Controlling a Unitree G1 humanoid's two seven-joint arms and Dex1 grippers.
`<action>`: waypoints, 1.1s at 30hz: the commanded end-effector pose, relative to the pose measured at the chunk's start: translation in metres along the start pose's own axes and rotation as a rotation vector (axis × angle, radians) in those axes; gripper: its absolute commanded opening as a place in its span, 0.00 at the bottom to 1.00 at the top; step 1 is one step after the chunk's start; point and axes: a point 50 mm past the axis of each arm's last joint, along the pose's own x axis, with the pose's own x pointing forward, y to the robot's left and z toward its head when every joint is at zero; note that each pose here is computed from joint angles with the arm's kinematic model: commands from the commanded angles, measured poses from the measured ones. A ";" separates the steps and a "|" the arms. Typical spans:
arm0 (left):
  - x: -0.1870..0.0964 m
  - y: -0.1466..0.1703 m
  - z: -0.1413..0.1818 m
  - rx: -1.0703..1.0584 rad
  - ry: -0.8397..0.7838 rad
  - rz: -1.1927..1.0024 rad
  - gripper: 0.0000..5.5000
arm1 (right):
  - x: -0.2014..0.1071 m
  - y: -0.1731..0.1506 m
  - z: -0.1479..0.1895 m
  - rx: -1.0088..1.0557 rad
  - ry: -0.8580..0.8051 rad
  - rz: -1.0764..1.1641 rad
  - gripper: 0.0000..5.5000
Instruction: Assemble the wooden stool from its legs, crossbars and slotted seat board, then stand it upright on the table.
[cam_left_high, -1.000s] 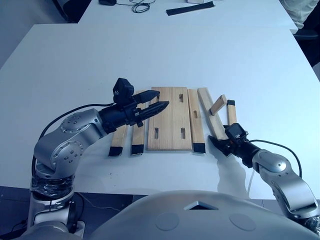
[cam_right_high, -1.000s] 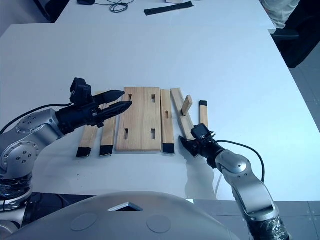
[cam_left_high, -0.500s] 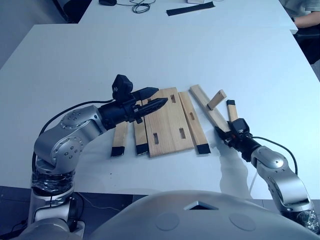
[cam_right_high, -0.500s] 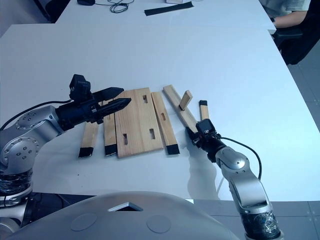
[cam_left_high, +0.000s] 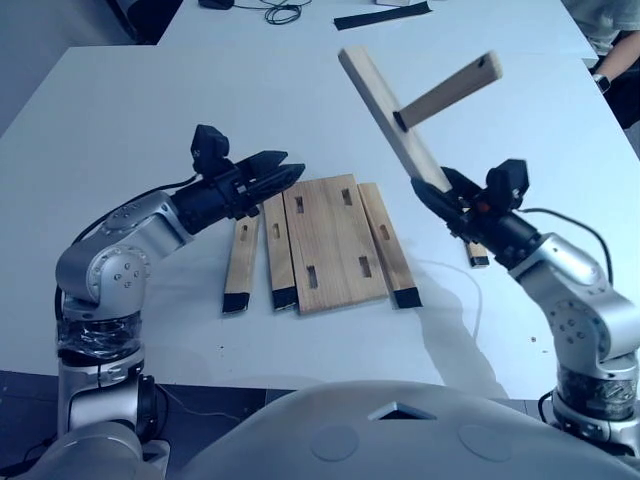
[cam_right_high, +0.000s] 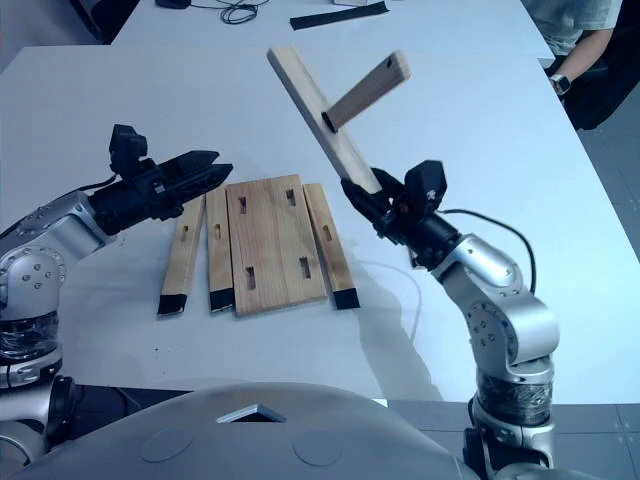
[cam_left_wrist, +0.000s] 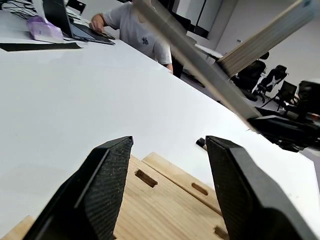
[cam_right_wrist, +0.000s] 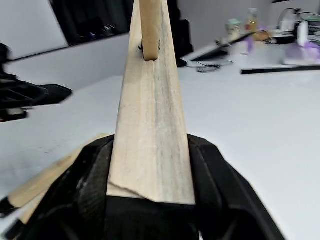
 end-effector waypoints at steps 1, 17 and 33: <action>0.005 -0.026 0.018 -0.077 -0.061 -0.252 0.49 | -0.013 0.004 0.031 0.034 -0.009 0.249 0.37; 0.032 -0.062 0.026 -0.133 -0.124 -0.505 0.49 | -0.013 0.018 0.046 0.168 0.063 0.607 0.37; 0.028 -0.069 0.036 -0.124 -0.133 -0.538 0.49 | -0.011 0.013 0.042 0.168 0.090 0.624 0.37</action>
